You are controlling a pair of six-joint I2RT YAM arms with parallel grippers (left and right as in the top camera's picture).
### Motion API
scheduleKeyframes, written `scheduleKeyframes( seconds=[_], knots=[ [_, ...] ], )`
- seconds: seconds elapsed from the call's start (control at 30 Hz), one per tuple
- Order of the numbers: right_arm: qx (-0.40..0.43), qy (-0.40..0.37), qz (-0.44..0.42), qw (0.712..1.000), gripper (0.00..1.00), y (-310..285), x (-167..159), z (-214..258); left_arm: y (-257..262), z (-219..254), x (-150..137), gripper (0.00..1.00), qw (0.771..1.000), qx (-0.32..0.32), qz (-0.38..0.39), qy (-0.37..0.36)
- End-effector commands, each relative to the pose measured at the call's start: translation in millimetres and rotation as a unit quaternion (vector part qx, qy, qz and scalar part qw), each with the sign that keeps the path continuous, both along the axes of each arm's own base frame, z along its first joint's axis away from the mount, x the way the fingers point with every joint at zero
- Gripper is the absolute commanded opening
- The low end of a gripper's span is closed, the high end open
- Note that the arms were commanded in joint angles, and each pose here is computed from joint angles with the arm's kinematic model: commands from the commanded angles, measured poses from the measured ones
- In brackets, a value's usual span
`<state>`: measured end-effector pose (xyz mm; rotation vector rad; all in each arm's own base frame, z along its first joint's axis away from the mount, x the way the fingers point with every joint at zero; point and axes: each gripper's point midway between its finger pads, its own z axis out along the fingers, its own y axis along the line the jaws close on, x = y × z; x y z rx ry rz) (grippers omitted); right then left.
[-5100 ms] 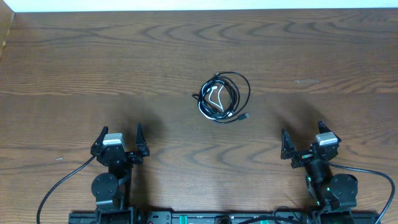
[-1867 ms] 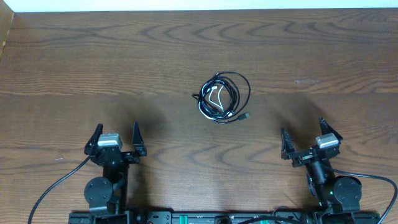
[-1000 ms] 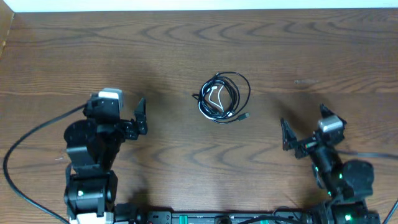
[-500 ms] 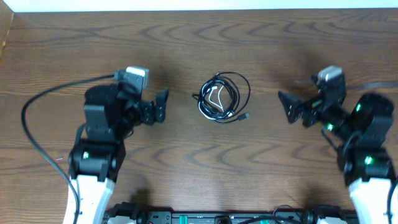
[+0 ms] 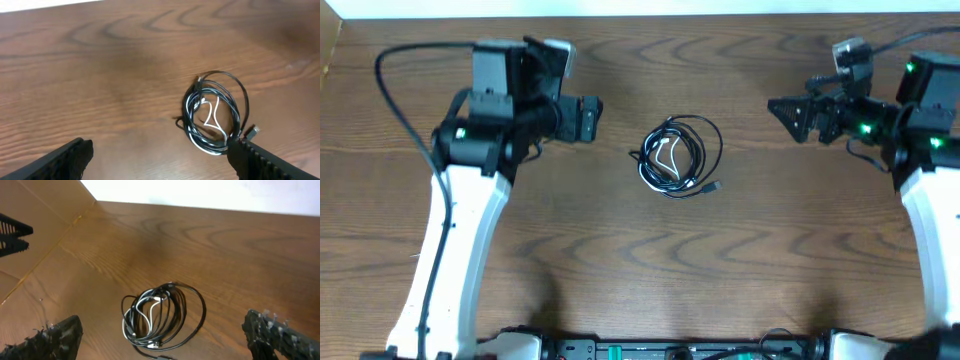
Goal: Untangle cables
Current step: 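Raise both arms and move grippers toward the cable bundle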
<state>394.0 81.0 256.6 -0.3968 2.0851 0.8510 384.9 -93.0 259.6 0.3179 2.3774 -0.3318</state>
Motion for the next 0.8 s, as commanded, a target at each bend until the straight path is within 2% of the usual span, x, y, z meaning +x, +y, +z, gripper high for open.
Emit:
scheduleKeyframes(
  seconds=[0.0, 0.13, 0.37, 0.47, 0.57, 0.77],
  knots=[
    [0.006, 0.003, 0.014, 1.0, 0.99, 2, 5, -3, -7, -4, 6, 0.92, 1.0, -0.014, -0.009, 0.01],
    [0.007, 0.022, 0.012, 1.0, 0.99, 1, 8, -16, -19, -12, 2, 0.92, 0.997, -0.062, -0.003, 0.048],
    [0.014, 0.044, 0.013, 0.999, 0.99, 3, 3, -21, -22, -13, 8, 0.9, 0.994, -0.091, 0.024, 0.058],
    [0.004, 0.048, 0.002, 0.999, 0.86, -1, 5, -25, -28, -34, 13, 0.79, 0.989, -0.099, 0.047, 0.095],
    [-0.007, 0.061, -0.017, 0.998, 0.86, -6, 7, -31, -30, -66, 20, 0.77, 0.982, -0.08, 0.107, 0.134],
    [-0.028, 0.141, -0.132, 0.981, 0.8, -34, 12, -54, -52, -131, 20, 0.67, 0.952, -0.062, 0.206, 0.218]
  ],
)
